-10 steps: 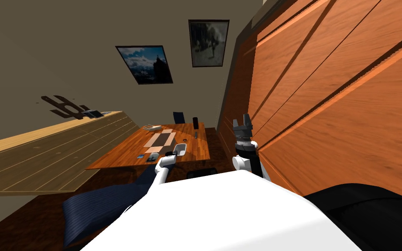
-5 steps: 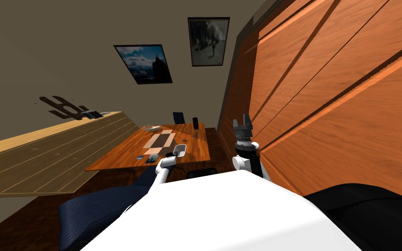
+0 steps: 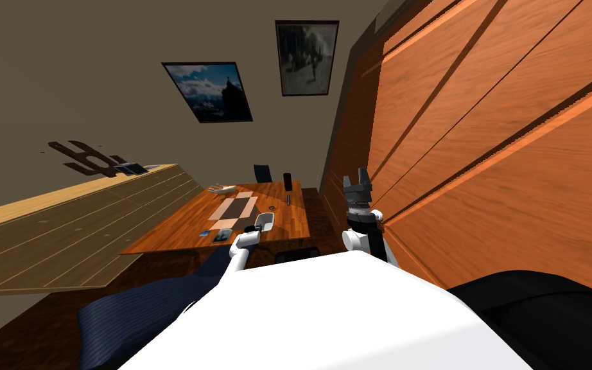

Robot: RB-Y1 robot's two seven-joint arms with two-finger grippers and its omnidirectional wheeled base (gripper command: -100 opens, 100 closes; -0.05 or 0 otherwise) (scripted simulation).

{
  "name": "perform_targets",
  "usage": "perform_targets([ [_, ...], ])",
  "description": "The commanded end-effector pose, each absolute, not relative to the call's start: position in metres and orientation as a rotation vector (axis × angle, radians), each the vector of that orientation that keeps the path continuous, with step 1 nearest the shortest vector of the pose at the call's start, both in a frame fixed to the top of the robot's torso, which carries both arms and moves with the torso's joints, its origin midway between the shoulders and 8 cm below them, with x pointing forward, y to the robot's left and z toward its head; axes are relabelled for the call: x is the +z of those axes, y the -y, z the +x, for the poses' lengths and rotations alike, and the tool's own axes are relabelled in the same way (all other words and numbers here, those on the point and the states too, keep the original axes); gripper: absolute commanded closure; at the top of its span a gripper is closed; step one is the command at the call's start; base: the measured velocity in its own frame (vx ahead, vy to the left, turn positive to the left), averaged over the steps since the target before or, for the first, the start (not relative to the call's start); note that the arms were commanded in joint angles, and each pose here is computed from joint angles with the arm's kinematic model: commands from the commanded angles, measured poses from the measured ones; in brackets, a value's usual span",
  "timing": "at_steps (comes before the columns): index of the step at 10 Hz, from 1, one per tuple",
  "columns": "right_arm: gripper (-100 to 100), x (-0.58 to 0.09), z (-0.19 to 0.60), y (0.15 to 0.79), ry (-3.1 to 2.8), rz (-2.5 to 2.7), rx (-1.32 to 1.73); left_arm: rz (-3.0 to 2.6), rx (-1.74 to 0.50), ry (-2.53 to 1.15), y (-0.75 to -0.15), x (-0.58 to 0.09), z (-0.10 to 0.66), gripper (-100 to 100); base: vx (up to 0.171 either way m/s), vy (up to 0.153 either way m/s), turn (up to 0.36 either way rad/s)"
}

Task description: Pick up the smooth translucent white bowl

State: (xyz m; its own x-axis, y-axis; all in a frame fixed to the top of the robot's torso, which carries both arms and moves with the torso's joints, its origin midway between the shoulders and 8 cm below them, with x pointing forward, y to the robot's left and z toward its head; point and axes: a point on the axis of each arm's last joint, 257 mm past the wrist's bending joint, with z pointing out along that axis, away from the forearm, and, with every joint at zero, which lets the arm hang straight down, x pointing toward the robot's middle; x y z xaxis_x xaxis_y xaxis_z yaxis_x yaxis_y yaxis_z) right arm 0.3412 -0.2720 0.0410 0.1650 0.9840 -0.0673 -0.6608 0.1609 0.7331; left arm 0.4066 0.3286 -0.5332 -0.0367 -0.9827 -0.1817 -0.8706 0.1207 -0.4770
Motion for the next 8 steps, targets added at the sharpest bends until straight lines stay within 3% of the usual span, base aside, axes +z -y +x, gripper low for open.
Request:
perform_targets([
  [1, 0, 0.041, 0.341, 0.272, -0.627, 0.635, 1.291, -1.789, -0.325, -1.947, -0.329, -0.533, 0.407, 100, 0.0, 0.0, 0.0],
  [2, 0, 0.041, 0.341, 0.272, -0.627, 0.635, 1.291, -1.791, -0.325, -1.946, -0.329, -0.534, 0.406, 100, 0.0, 0.0, 0.0],
  [3, 0, 0.041, 0.341, 0.272, -0.627, 0.635, 1.291, -1.794, -0.324, -1.947, -0.328, -0.534, 0.405, 0, 0.0, 0.0, 0.0],
  [4, 0, 0.041, 0.341, 0.272, -0.627, 0.635, 1.291, -1.796, -0.331, -1.937, -0.329, -0.525, 0.412, 100, -0.035, -0.016, 0.025],
  [7, 0, 0.041, 0.341, 0.272, -0.627, 0.635, 1.291, -1.797, -0.331, -1.937, -0.329, -0.52, 0.412, 100, -0.057, -0.011, 0.009],
  [8, 0, 0.041, 0.341, 0.272, -0.627, 0.635, 1.291, -1.8, -0.329, -1.939, -0.329, -0.521, 0.412, 0, -0.006, -0.001, 0.002],
])
